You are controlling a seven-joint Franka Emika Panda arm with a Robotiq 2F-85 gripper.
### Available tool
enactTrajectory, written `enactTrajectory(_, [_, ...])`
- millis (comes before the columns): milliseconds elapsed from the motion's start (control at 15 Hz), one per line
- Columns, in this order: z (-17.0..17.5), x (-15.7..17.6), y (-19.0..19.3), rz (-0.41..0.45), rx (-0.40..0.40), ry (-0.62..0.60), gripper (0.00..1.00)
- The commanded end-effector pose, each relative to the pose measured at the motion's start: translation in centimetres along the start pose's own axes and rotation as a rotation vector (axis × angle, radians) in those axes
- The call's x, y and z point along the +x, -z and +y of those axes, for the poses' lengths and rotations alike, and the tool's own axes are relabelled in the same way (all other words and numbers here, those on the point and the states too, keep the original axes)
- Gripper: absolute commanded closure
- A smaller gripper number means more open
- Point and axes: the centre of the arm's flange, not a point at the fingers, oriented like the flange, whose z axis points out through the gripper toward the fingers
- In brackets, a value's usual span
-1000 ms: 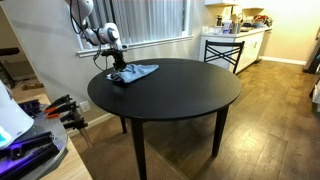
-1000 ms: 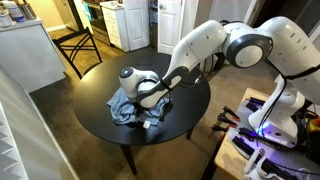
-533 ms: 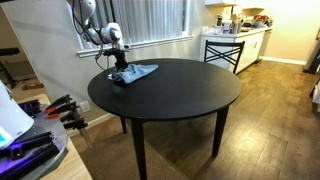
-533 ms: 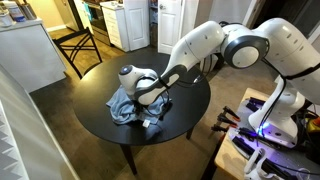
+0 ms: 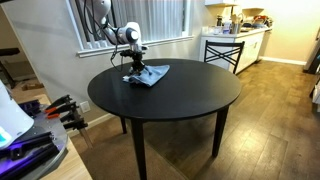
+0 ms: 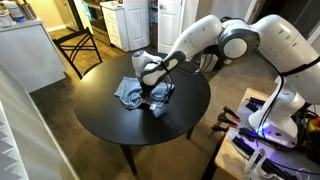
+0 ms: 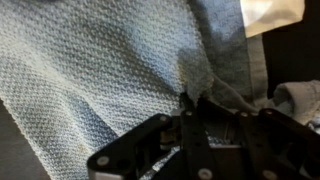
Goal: Wipe the table with the blue cloth
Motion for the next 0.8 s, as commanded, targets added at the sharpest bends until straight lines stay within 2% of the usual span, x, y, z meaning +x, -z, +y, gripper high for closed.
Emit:
enactTrajectory(0, [7.3, -0.3, -2.7, -0.011, 0.045, -0.122, 0.98])
enactTrajectory(467, [19.7, -1.8, -3.3, 0.077, 0.149, -0.436, 0.98])
enactTrajectory(733, [25.0, -3.9, -4.2, 0.122, 0.209, -0.583, 0.98])
